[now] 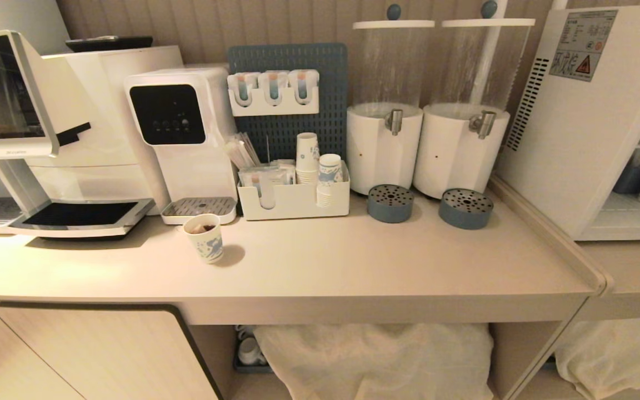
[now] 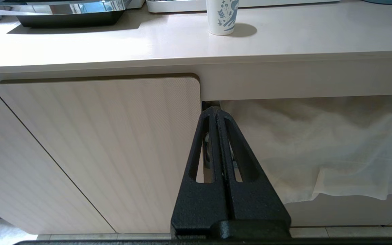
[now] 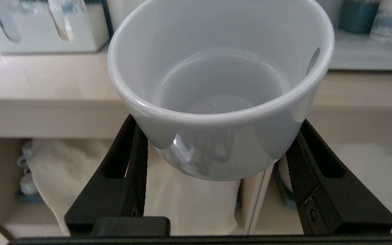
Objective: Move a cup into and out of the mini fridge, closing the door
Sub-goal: Put the ceramic cup in the freezer
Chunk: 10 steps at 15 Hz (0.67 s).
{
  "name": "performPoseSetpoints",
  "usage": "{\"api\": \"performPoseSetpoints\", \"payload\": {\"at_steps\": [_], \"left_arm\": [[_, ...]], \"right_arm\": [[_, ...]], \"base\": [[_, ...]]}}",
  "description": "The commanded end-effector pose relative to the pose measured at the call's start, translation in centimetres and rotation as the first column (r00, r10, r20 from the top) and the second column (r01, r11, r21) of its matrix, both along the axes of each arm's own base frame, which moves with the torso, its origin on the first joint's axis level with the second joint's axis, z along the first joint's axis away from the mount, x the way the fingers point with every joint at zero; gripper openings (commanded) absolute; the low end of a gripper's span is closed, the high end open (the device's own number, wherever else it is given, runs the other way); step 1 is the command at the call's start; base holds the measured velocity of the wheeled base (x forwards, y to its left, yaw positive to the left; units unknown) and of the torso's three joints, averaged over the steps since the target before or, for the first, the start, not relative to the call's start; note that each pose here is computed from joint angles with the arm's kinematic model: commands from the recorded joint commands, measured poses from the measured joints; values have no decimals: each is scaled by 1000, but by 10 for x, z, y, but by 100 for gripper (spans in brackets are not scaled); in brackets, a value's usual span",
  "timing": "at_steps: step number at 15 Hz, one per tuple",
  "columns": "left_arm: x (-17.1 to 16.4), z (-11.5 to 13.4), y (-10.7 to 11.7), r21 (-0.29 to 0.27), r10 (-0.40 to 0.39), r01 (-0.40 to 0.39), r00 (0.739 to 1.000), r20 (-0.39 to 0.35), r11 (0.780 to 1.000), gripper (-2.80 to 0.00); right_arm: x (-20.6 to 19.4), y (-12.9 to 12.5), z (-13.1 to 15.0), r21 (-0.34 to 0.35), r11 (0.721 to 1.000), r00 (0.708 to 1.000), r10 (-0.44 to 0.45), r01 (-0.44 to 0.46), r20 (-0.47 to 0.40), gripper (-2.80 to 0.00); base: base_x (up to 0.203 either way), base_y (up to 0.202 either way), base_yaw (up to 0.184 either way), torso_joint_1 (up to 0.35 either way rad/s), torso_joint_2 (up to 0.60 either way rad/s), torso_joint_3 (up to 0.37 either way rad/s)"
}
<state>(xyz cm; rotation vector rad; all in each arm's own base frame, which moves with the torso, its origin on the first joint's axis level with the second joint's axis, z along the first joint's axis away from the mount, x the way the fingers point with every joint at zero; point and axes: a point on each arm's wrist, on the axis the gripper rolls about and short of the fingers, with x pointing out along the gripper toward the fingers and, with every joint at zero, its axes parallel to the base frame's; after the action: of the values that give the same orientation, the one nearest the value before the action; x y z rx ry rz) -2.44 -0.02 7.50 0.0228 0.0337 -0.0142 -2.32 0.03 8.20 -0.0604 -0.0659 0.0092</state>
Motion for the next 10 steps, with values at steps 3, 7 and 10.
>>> {"api": "performPoseSetpoints", "payload": {"at_steps": [3, 7, 10], "left_arm": [[0, 0, 0, 3, -2, 2, 1000, -1, 1000, -280], [0, 0, 0, 8, 0, 0, 1000, 0, 1000, -280], [0, 0, 0, 8, 0, 0, 1000, 1, 1000, -280]], "right_arm": [[1, 0, -8, -1, 1000, 998, 1, -1, -65, -280], [1, 0, -8, 0, 1000, 998, 1, -1, -61, -280], [1, 0, -8, 2, 1000, 998, 1, -1, -64, -280]], "base": [[0, 0, 0, 0, 0, 0], [0, 0, 0, 0, 0, 0], [0, 0, 0, 0, 0, 0]]}}
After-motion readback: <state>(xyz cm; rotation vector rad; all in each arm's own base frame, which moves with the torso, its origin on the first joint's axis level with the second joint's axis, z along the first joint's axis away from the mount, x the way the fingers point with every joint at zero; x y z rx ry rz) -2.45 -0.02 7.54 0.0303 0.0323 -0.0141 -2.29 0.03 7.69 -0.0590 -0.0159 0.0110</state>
